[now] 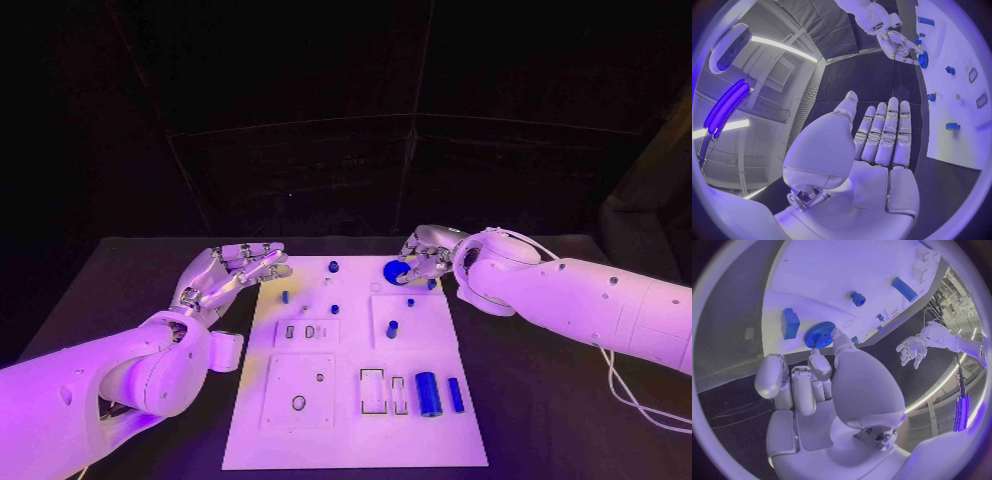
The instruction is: Assemble the parts on the task board
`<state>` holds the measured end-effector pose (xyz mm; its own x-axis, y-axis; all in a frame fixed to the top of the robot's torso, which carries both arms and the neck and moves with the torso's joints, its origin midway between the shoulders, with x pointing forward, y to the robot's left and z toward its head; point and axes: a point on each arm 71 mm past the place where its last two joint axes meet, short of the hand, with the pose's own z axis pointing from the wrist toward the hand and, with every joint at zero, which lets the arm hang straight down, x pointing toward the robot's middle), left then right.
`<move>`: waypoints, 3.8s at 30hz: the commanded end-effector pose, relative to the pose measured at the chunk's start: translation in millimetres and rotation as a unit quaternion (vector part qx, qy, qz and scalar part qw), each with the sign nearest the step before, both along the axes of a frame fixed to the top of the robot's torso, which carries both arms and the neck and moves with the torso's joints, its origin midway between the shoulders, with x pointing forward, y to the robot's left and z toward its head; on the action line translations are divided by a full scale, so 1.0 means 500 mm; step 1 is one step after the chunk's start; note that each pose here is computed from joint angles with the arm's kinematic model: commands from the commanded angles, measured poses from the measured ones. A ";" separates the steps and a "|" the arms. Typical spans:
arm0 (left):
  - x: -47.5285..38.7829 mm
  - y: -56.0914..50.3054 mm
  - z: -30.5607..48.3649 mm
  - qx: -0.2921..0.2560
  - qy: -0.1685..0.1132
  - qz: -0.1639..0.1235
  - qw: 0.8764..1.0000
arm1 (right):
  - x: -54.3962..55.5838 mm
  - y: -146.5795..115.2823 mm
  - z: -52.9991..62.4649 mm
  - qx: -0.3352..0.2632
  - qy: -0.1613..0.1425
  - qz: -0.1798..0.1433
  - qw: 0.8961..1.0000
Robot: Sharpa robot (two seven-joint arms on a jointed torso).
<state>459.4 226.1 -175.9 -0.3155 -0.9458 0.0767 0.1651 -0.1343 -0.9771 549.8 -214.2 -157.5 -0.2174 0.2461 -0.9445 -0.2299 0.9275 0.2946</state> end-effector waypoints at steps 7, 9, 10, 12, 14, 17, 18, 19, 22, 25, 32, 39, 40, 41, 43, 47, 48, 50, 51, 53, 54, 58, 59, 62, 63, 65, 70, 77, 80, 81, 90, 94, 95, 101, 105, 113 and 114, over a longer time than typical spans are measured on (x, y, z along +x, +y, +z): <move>0.001 -0.002 0.003 -0.001 -0.004 -0.008 1.000 | 0.003 0.001 0.008 -0.004 -0.023 -0.006 1.000; 0.001 -0.002 0.002 -0.001 -0.004 -0.008 1.000 | 0.003 0.002 0.008 -0.005 -0.024 -0.005 1.000; 0.001 -0.003 0.002 -0.002 -0.004 -0.008 1.000 | 0.003 0.002 0.008 -0.005 -0.025 -0.005 1.000; 0.001 -0.003 0.002 -0.002 -0.004 -0.008 1.000 | 0.004 0.005 0.008 -0.006 -0.025 -0.004 1.000; 0.001 -0.003 0.002 -0.002 -0.004 -0.009 1.000 | 0.004 0.008 0.007 -0.009 -0.025 -0.002 1.000; 0.001 -0.003 0.002 -0.002 -0.003 -0.009 1.000 | 0.005 0.012 0.006 -0.014 -0.023 0.001 1.000; 0.001 -0.003 0.002 -0.002 -0.003 -0.009 1.000 | 0.005 0.013 0.006 -0.015 -0.023 0.001 1.000; 0.001 -0.003 0.002 -0.002 -0.003 -0.010 1.000 | 0.005 0.013 0.006 -0.017 -0.022 0.002 1.000; 0.001 -0.003 0.002 -0.002 -0.002 -0.010 1.000 | 0.006 0.014 0.005 -0.024 -0.022 0.003 0.999; 0.001 -0.003 0.002 -0.002 -0.002 -0.010 1.000 | 0.007 0.014 0.004 -0.033 -0.022 0.004 0.999; 0.001 -0.004 0.001 -0.001 -0.001 -0.013 1.000 | 0.008 0.017 0.002 -0.056 -0.026 0.007 0.998; 0.001 -0.004 0.001 -0.001 0.000 -0.014 1.000 | 0.007 0.026 0.008 -0.056 -0.049 0.013 0.997; 0.001 -0.004 0.001 -0.001 0.000 -0.014 1.000 | 0.006 0.027 0.010 -0.053 -0.055 0.014 0.997; 0.001 -0.004 0.001 -0.001 0.000 -0.014 1.000 | 0.005 0.030 0.013 -0.049 -0.062 0.016 0.997; 0.001 -0.004 0.001 -0.001 0.000 -0.014 1.000 | 0.001 0.036 0.019 -0.036 -0.079 0.021 0.996; 0.001 -0.003 0.001 0.000 0.000 -0.013 1.000 | -0.011 0.052 0.033 -0.010 -0.111 0.031 0.993; 0.001 -0.002 0.001 0.000 0.000 -0.013 1.000 | -0.015 0.057 0.037 -0.003 -0.119 0.033 0.992; 0.001 -0.002 0.001 0.000 0.000 -0.013 1.000 | -0.023 0.066 0.043 0.005 -0.130 0.039 0.991; 0.001 -0.001 0.001 0.000 0.000 -0.013 1.000 | -0.029 0.072 0.046 0.007 -0.136 0.043 0.990; 0.001 0.000 0.001 0.000 0.001 -0.013 1.000 | -0.040 0.088 0.051 0.005 -0.144 0.054 0.988; 0.002 0.000 0.001 0.000 0.001 -0.012 1.000 | -0.045 0.097 0.053 0.001 -0.148 0.061 0.987; 0.002 0.002 0.000 0.001 0.001 -0.011 1.000 | -0.057 0.142 0.056 -0.015 -0.156 0.091 0.983; 0.002 0.002 0.000 0.001 0.001 -0.011 1.000 | -0.059 0.154 0.056 -0.017 -0.158 0.098 0.982; 0.003 0.001 0.000 0.001 0.001 -0.011 1.000 | -0.062 0.189 0.055 -0.021 -0.161 0.115 0.980; 0.004 0.001 0.000 0.001 0.001 -0.012 1.000 | -0.062 0.200 0.054 -0.023 -0.160 0.120 0.980; 0.004 0.000 0.000 0.001 0.001 -0.012 1.000 | -0.061 0.220 0.051 -0.026 -0.158 0.126 0.979; 0.005 0.000 -0.001 0.001 0.001 -0.012 1.000 | -0.055 0.251 0.043 -0.034 -0.151 0.134 0.979; 0.006 -0.003 -0.001 0.000 0.001 -0.013 1.000 | -0.045 0.285 0.028 -0.051 -0.132 0.142 0.980; 0.006 -0.003 -0.001 0.000 0.001 -0.013 1.000 | -0.043 0.292 0.022 -0.059 -0.123 0.143 0.980; 0.006 -0.003 -0.001 0.000 0.001 -0.013 1.000 | -0.042 0.293 0.021 -0.061 -0.120 0.143 0.980; 0.006 -0.002 -0.001 0.001 0.001 -0.012 1.000 | -0.038 0.293 0.012 -0.079 -0.105 0.139 0.982; 0.006 -0.002 -0.001 0.001 0.001 -0.012 1.000 | -0.037 0.291 0.010 -0.085 -0.105 0.135 0.982; 0.006 -0.002 -0.001 0.001 0.001 -0.012 1.000 | -0.036 0.291 0.010 -0.086 -0.106 0.134 0.982; 0.007 -0.002 -0.001 0.001 0.001 -0.012 1.000 | -0.035 0.293 0.011 -0.090 -0.109 0.131 0.981; 0.007 -0.002 -0.002 0.001 0.001 -0.012 1.000 | -0.035 0.296 0.008 -0.091 -0.102 0.133 0.982; 0.007 -0.001 -0.002 0.002 0.003 -0.010 1.000 | -0.033 0.295 -0.001 -0.105 -0.075 0.133 0.983; 0.007 -0.001 -0.002 0.003 0.003 -0.010 1.000 | -0.032 0.294 -0.002 -0.107 -0.073 0.132 0.983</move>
<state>463.0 226.9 -178.5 -0.3227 -0.9434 0.0764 0.1497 -0.1306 -0.9801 533.3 -66.6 -155.6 -0.0717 0.0252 -0.9971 -0.5050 0.8612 0.0581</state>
